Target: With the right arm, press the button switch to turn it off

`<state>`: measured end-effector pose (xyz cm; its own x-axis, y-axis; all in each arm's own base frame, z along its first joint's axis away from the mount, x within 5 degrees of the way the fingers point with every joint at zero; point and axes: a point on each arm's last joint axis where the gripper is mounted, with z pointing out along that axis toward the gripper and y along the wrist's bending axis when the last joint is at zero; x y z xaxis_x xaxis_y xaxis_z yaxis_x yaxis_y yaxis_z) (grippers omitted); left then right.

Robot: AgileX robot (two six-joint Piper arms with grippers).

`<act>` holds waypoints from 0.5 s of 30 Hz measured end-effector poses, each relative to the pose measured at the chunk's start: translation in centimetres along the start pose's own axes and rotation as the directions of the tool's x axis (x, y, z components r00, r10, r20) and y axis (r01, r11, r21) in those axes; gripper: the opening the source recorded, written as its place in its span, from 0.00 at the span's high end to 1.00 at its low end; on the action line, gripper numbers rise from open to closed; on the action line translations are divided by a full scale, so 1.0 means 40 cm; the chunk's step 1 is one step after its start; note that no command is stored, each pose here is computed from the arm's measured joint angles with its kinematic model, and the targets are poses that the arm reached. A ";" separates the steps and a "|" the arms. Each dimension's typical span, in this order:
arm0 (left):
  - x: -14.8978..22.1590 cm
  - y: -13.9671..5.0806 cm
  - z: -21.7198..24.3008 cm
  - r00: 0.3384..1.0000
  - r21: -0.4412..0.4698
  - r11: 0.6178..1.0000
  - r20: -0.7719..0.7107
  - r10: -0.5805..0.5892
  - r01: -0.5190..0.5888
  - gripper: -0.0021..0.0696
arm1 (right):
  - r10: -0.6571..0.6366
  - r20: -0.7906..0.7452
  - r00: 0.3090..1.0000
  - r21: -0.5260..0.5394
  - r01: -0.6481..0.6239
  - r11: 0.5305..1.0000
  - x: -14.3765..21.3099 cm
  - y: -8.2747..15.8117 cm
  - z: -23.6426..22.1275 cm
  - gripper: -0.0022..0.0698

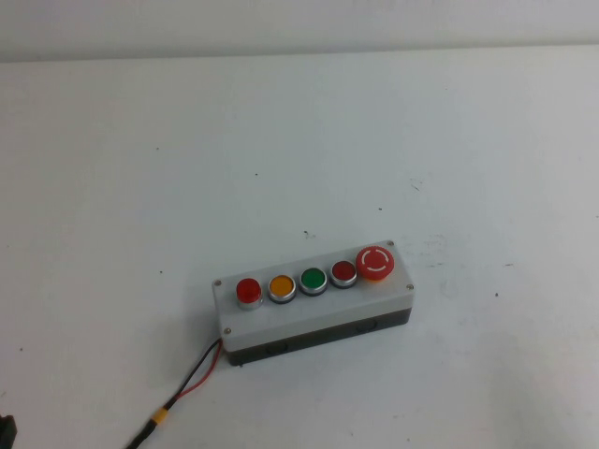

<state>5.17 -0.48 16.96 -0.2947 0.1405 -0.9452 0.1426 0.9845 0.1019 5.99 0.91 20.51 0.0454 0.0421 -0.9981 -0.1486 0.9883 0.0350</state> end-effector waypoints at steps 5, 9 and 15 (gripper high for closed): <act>0.000 0.000 0.000 1.000 0.000 1.000 0.000 0.000 0.000 0.97 | 0.000 -0.023 1.000 0.017 0.000 1.000 0.009 -0.004 -0.010 0.99; 0.000 0.000 0.000 1.000 0.000 1.000 0.000 0.000 0.000 0.97 | 0.005 -0.075 0.997 0.030 -0.003 1.000 0.021 -0.007 -0.011 0.99; 0.000 0.000 0.000 1.000 0.000 1.000 0.000 0.000 0.000 0.97 | -0.035 -0.132 0.991 0.026 0.039 0.999 0.033 -0.007 -0.012 0.99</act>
<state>5.17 -0.48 16.96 -0.2947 0.1405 -0.9452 0.1426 0.9845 0.1019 5.62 0.62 19.14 -0.0808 -0.0122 -0.9967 -0.1215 0.9926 -0.0023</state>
